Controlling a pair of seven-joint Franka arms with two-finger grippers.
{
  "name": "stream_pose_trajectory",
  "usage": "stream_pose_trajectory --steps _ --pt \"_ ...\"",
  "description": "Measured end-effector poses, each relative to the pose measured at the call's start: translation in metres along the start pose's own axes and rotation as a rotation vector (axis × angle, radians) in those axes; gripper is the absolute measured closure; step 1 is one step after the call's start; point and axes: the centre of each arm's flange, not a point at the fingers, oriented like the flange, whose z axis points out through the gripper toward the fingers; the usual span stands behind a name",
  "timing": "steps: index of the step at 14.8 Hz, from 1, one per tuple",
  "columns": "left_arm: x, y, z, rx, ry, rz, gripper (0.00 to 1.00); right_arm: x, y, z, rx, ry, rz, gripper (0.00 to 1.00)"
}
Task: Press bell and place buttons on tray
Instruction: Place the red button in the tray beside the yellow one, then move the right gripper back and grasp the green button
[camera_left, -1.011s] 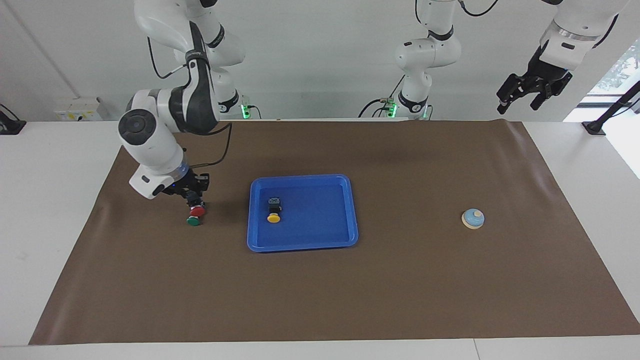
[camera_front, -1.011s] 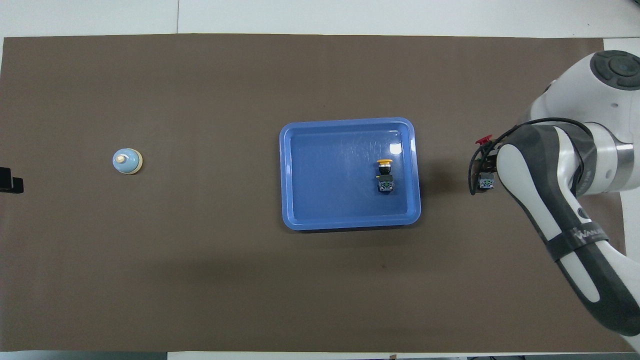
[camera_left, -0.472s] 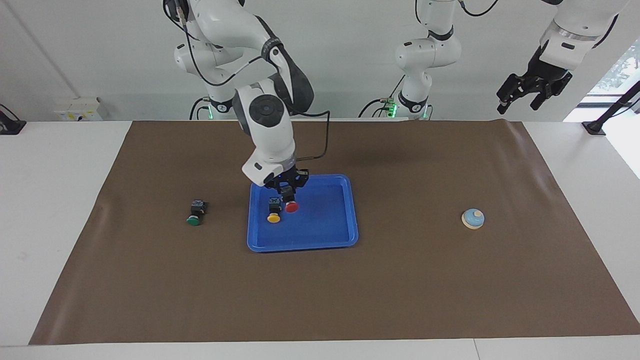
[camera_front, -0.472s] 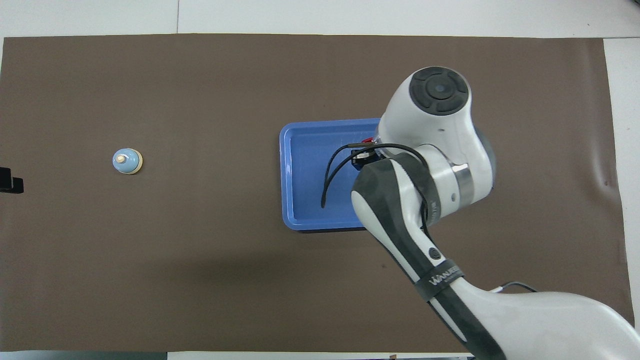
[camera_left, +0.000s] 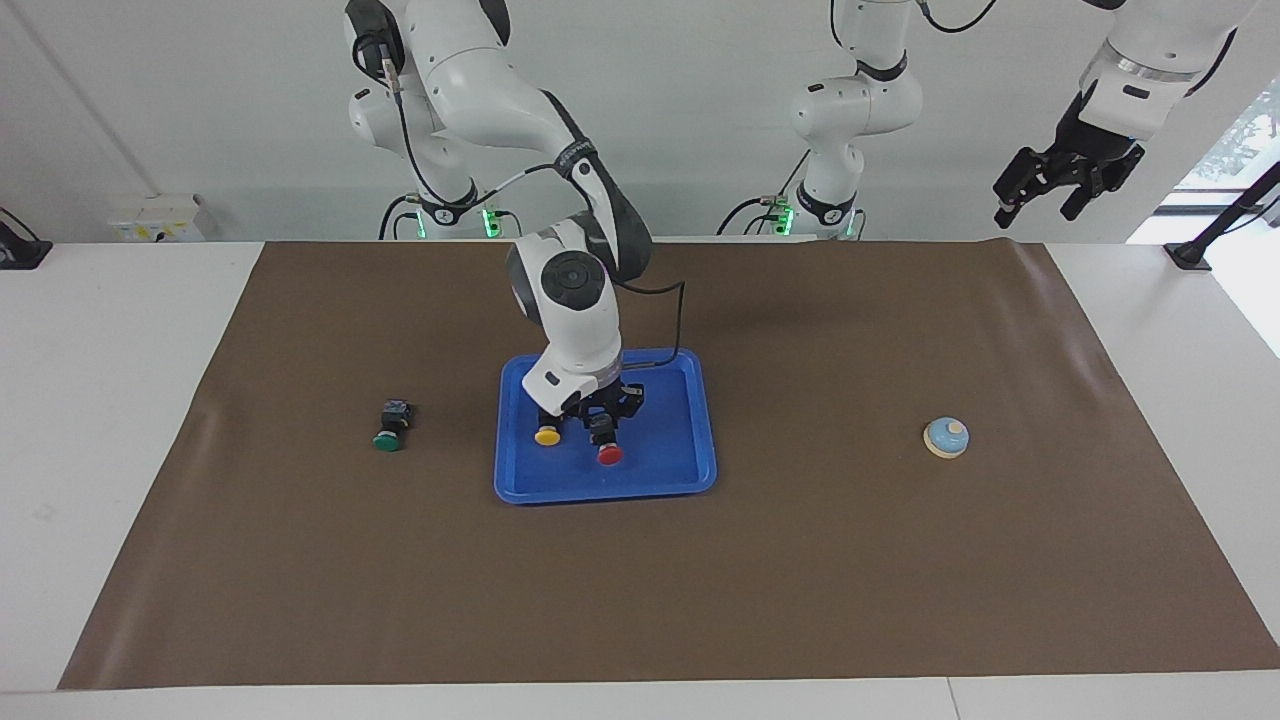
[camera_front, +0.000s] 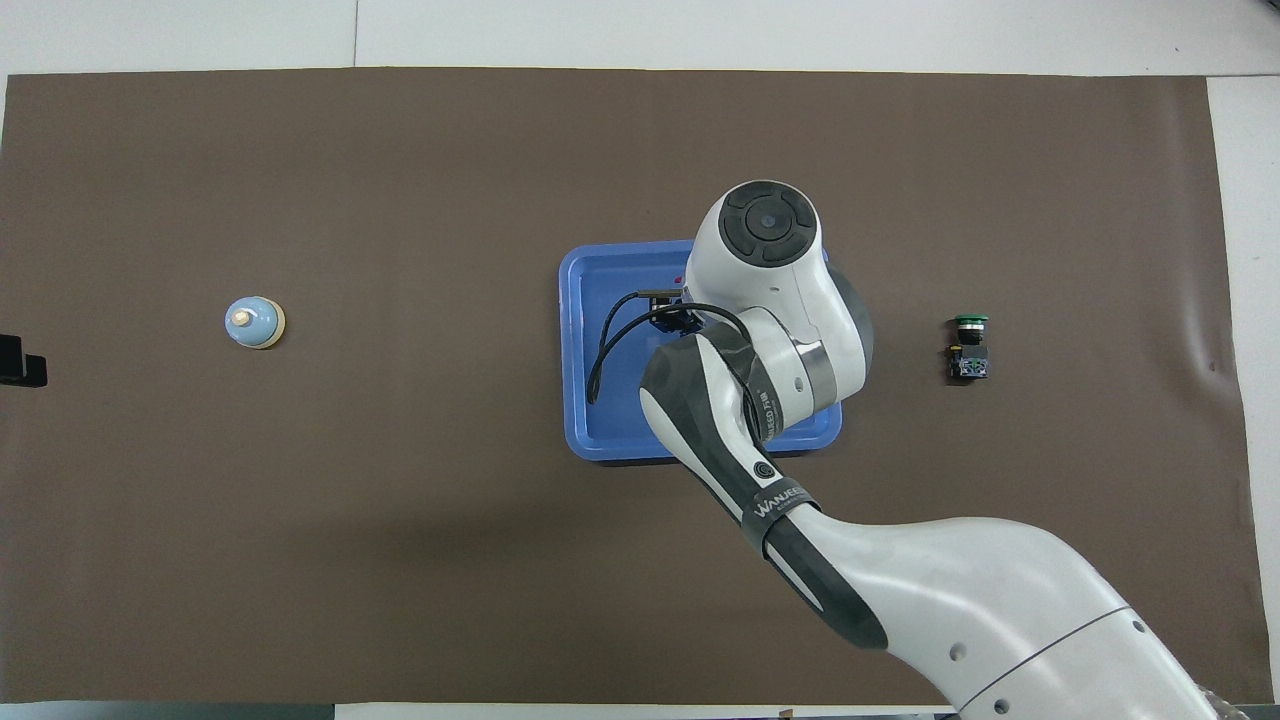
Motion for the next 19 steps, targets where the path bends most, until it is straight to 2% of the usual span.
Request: stream_pose_trajectory --steps 5,7,8,10,11,14,16,19 --pt "0.0 0.0 0.0 0.0 0.0 0.0 0.0 -0.012 -0.001 0.014 0.009 -0.034 0.009 0.56" --pt "0.0 0.0 0.0 0.0 0.0 0.0 0.0 -0.012 -0.001 0.009 0.013 -0.029 0.01 0.39" --pt "0.0 0.0 0.0 0.0 0.0 0.0 0.0 -0.01 0.001 0.0 0.013 -0.03 0.013 0.26" --pt "0.0 0.0 0.0 0.0 0.0 0.0 0.0 -0.006 0.014 -0.028 -0.002 -0.046 0.026 0.22" --pt "0.0 0.0 0.0 0.0 0.0 0.0 0.0 -0.001 0.032 -0.042 -0.015 -0.057 0.026 0.16" --pt "0.0 0.0 0.0 0.0 0.0 0.0 0.0 0.022 0.13 -0.059 -0.052 -0.123 -0.009 0.14" --pt "0.0 0.0 0.0 0.0 0.0 0.0 0.0 0.027 0.194 -0.052 -0.083 -0.156 -0.024 0.13" --pt "0.0 0.0 0.0 0.0 0.0 0.0 0.0 0.017 0.236 -0.035 -0.128 -0.196 -0.029 0.13"
